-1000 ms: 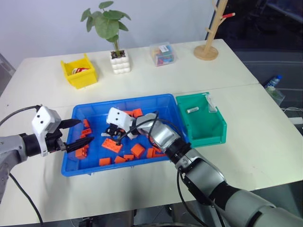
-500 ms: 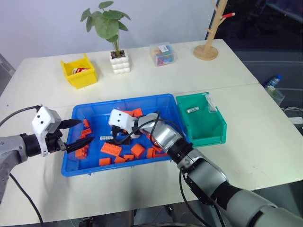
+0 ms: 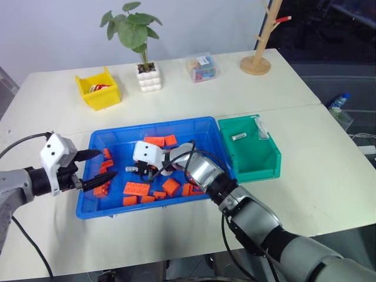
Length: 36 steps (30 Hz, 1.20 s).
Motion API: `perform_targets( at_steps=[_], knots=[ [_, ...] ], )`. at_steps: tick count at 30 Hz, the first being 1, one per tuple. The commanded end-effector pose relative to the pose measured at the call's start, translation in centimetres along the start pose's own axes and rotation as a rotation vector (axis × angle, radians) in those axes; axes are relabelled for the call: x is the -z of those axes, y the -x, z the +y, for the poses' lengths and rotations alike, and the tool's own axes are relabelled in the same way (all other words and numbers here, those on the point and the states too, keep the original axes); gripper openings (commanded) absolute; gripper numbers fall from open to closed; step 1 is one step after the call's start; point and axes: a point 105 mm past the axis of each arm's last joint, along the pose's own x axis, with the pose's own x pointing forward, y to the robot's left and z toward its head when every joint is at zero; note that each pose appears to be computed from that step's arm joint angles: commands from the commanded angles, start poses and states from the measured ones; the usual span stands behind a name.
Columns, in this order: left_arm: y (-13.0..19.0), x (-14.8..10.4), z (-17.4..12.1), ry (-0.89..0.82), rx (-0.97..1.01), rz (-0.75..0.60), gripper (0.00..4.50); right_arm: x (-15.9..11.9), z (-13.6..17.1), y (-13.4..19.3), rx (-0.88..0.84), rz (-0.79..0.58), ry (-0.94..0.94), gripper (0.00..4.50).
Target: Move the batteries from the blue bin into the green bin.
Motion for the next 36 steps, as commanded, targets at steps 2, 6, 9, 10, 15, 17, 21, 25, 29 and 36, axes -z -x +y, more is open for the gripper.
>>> perform_targets(
  at_steps=[2,6,9,10,15,17,21,25,29,36],
  knots=[
    [0.5,-0.9,0.0,-0.078,0.006,0.009,4.5,0.5,-0.5,0.2,0.022,0.023,-0.01,0.11],
    [0.5,-0.9,-0.3,-0.078,0.037,0.01,4.5,-1.1,-2.4,1.7,0.091,-0.023,-0.004,0.11],
    [0.4,-0.5,-0.9,-0.091,0.09,0.039,4.5,-3.0,-3.9,3.6,0.145,-0.073,0.005,0.11],
    [0.4,-0.4,-1.0,-0.096,0.098,0.045,4.5,-3.4,-4.1,4.0,0.153,-0.081,0.005,0.11],
    [-0.3,-1.8,0.0,-0.098,0.094,-0.015,4.5,-7.2,-6.0,9.4,0.266,-0.175,0.011,0.11],
    [-0.7,-2.4,0.4,-0.092,0.096,-0.047,4.5,-8.2,-6.4,12.1,0.317,-0.196,0.01,0.11],
    [-1.7,-3.2,0.5,-0.094,0.135,-0.08,4.5,-8.0,-7.1,17.2,0.436,-0.174,-0.02,0.11],
    [-2.9,-3.8,0.1,-0.106,0.21,-0.101,4.5,-5.9,-6.8,21.1,0.529,-0.099,-0.049,0.11],
    [-4.3,-5.6,0.6,-0.102,0.232,-0.174,4.5,-3.9,-6.1,23.8,0.594,-0.029,-0.092,0.11],
    [-6.2,-7.8,1.3,-0.104,0.276,-0.245,4.5,-1.2,-4.7,28.5,0.731,0.073,-0.16,0.11]
  ],
)
